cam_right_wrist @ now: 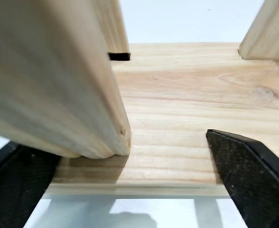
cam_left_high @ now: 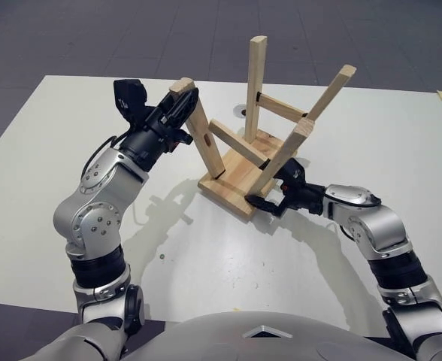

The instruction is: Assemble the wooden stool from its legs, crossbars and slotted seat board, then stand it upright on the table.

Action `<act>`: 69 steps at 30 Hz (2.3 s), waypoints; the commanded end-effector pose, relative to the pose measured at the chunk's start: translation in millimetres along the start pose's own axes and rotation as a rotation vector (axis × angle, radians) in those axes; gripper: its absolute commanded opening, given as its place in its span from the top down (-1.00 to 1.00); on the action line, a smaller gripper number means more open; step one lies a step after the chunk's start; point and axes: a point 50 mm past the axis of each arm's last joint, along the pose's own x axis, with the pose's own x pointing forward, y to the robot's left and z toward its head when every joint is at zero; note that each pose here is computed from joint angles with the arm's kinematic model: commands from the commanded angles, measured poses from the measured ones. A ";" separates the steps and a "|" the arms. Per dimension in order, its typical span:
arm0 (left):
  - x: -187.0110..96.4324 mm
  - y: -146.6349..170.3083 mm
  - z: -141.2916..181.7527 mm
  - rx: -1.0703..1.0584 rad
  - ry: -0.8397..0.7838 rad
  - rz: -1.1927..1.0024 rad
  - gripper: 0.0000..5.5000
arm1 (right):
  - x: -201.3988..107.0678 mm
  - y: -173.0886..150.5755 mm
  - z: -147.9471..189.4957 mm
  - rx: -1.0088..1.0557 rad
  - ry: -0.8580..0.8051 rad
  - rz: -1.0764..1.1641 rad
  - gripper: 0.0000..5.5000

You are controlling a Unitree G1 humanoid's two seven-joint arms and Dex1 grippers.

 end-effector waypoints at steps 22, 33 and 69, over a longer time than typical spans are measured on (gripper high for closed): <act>3.8 -14.1 9.6 0.242 -0.136 -0.022 0.63 | -19.0 1.3 -8.1 0.155 -0.071 0.048 -0.96; 13.5 -11.7 27.8 0.073 -0.167 0.023 0.62 | -18.7 2.4 -5.5 0.146 -0.074 0.052 -0.96; 5.0 -1.1 22.6 0.160 -0.135 0.060 0.62 | -17.1 1.9 -10.6 0.131 -0.036 0.031 -0.96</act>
